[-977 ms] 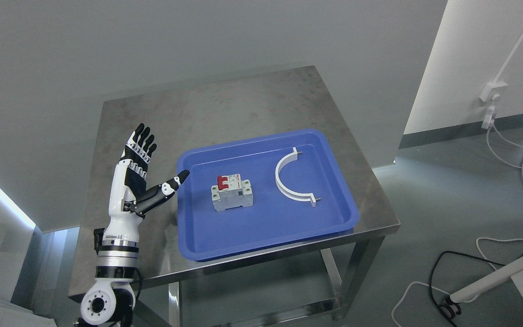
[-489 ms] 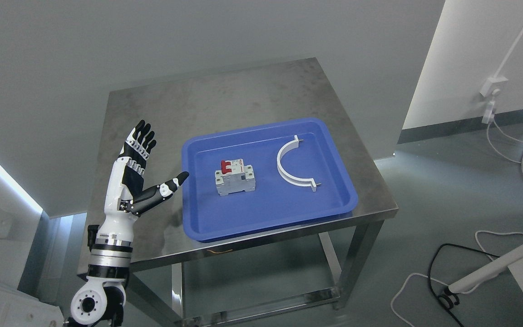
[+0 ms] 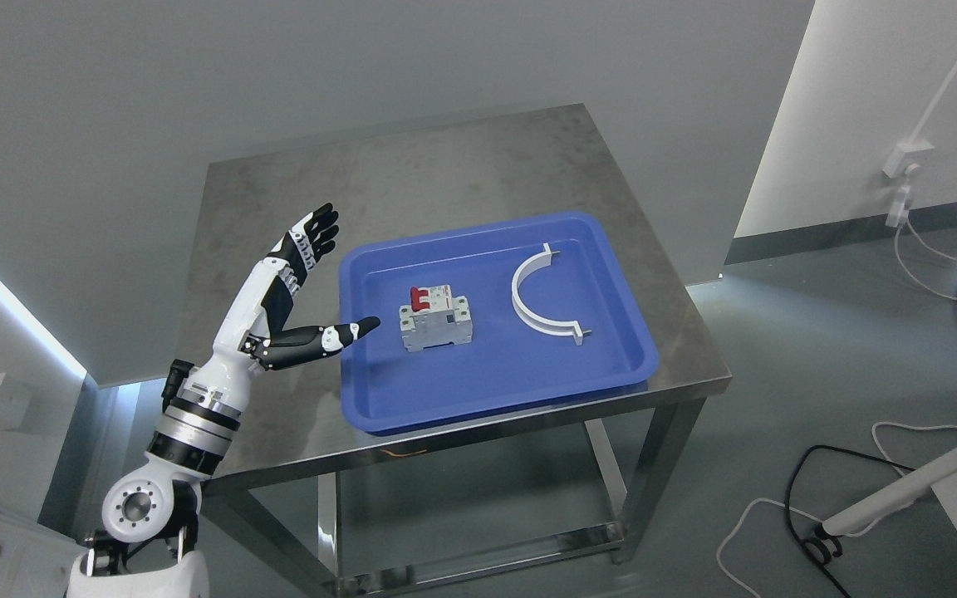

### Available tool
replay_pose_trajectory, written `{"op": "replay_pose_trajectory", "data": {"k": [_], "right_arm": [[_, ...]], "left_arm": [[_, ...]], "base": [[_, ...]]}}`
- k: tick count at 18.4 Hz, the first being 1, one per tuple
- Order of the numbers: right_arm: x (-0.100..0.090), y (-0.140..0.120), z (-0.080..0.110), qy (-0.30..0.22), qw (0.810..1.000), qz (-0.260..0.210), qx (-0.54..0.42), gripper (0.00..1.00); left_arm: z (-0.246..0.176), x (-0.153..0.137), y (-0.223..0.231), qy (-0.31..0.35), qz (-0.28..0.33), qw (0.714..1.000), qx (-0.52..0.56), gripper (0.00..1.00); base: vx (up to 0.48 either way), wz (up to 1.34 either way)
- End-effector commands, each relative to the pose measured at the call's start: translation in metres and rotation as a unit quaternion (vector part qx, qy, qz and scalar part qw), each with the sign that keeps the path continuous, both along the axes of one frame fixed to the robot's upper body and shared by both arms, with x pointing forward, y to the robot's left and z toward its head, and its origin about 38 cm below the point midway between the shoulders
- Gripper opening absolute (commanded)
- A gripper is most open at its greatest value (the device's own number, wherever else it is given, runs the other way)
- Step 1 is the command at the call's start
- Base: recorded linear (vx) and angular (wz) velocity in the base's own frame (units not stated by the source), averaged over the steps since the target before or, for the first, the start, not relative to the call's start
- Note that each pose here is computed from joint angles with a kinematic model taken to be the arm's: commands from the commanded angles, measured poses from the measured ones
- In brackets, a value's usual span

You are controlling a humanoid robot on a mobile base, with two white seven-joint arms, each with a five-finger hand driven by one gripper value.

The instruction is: Place circuit breaker on shelf

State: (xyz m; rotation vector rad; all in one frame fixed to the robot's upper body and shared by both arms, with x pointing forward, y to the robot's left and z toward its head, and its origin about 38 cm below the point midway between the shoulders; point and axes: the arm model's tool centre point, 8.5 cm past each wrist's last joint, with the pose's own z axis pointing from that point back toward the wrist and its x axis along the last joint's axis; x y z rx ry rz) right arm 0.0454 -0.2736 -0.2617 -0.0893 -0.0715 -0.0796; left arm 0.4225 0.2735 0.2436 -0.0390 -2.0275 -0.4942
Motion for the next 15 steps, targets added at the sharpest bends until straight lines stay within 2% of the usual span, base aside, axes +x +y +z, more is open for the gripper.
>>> {"op": "replay_pose_trajectory", "data": {"k": [1,3,4,8,15], "right_arm": [[-0.007,-0.011,0.001,-0.012,1.0,0.001,-0.009,1.0],[-0.007,-0.011,0.001,-0.012,1.0,0.001,-0.009,1.0],[-0.007,-0.012,0.001,-0.012,1.0,0.001,-0.01,1.0],[-0.007,-0.012,0.001,-0.012,1.0,0.001,-0.01,1.0],[-0.007,-0.012,0.001,-0.012,1.0,0.001,-0.01,1.0]], "left_arm": [[-0.011,-0.009,0.03,-0.022,0.085,0.993,-0.079,1.0],[-0.009,-0.01,0.047,-0.045,0.178,0.974,-0.133,1.0],[-0.012,-0.013,0.048,-0.049,0.205,0.966,-0.15,1.0],[-0.058,-0.041,-0.002,-0.034,0.134,0.983,-0.121,1.0],[-0.063,-0.044,-0.002,-0.029,0.136,0.983,-0.121,1.0]], "base": [[0.0,-0.02],[0.0,-0.01],[0.0,0.0],[0.0,0.0],[0.0,0.0]]}}
